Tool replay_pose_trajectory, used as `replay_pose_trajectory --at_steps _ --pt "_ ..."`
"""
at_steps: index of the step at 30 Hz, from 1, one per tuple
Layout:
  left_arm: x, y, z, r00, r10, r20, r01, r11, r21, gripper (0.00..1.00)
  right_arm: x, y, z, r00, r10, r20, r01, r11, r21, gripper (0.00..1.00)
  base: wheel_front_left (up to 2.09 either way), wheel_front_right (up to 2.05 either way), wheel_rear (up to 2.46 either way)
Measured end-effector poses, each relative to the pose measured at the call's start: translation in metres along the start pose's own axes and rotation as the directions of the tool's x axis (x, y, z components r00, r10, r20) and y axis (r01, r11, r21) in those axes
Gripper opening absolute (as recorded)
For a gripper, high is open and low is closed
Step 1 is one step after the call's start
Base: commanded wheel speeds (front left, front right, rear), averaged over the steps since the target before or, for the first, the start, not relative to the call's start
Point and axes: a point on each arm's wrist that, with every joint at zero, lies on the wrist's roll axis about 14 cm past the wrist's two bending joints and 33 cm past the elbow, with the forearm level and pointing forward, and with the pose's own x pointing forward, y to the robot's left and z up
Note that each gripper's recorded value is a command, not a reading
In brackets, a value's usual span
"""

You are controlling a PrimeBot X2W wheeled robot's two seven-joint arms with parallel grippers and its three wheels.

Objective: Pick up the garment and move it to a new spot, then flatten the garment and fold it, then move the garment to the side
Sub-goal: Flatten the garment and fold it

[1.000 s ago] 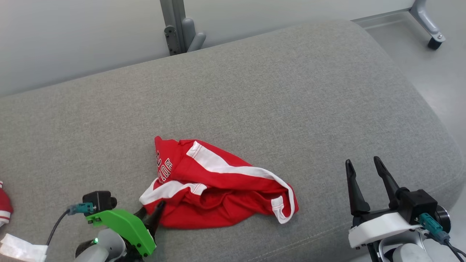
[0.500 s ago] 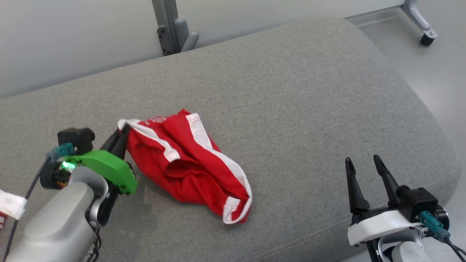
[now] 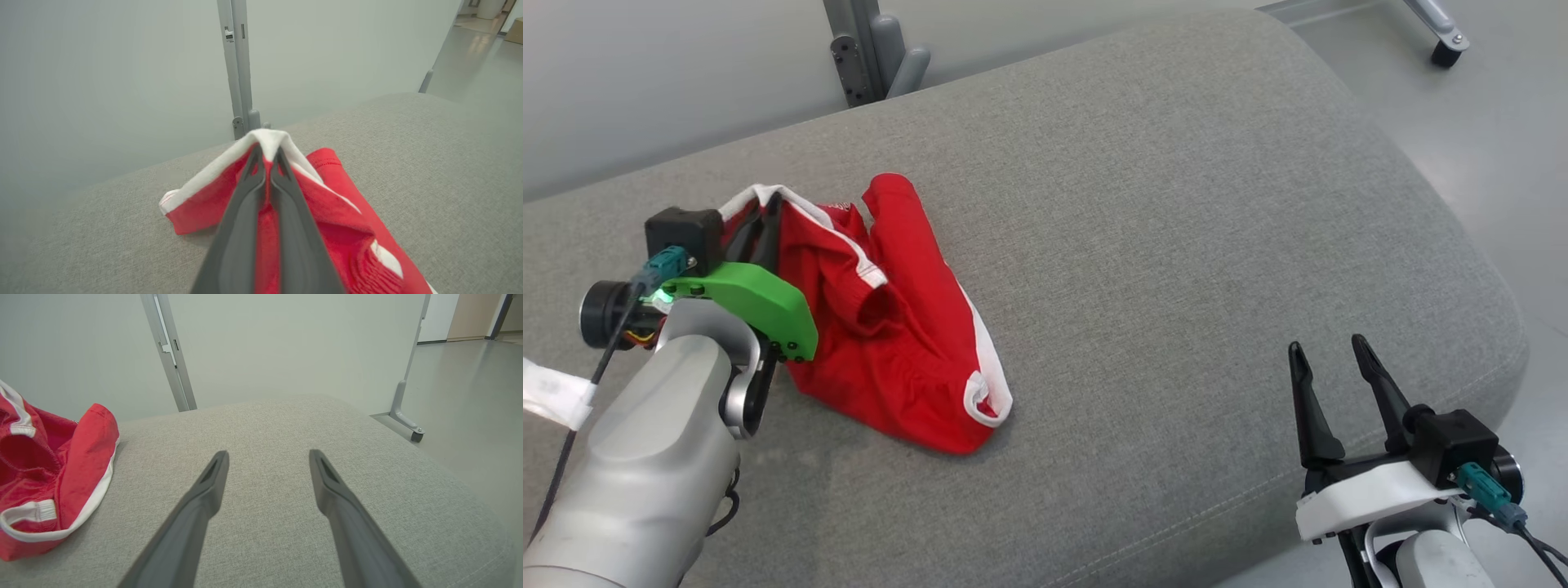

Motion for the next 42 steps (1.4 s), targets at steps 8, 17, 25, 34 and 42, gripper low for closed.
replay_pose_trajectory --at_steps 8,17,25,34,42 --pt "-0.024 0.055 -0.009 0.965 0.262 0.016 -0.262 0.965 -0.011 1.0 0.003 -0.003 -0.002 1.0 -0.01 -0.005 0.01 1.0 0.004 1.0 0.0 0.0 0.0" --pt "-0.083 -0.017 -0.057 0.984 0.165 -0.061 -0.174 0.963 -0.206 1.0 0.001 0.015 -0.008 0.999 0.047 -0.015 -0.047 0.999 0.021 1.0 0.0 0.0 0.0" --pt "-0.094 -0.117 -0.079 0.966 -0.152 -0.208 0.098 0.964 -0.249 1.0 0.012 0.035 0.001 0.994 0.111 0.013 -0.111 0.994 0.01 1.0 0.0 0.0 0.0" --pt "-0.083 -0.13 -0.107 0.909 -0.217 -0.355 0.163 0.971 -0.177 0.81 0.006 0.022 -0.003 0.998 0.068 -0.003 -0.068 0.998 0.015 1.0 0.0 0.0 0.0" --pt "-0.066 -0.081 -0.067 0.993 -0.023 -0.118 -0.005 0.973 -0.23 0.0 -0.003 0.001 -0.009 1.0 0.001 -0.023 0.0 1.0 0.023 1.0 0.0 0.0 0.0"
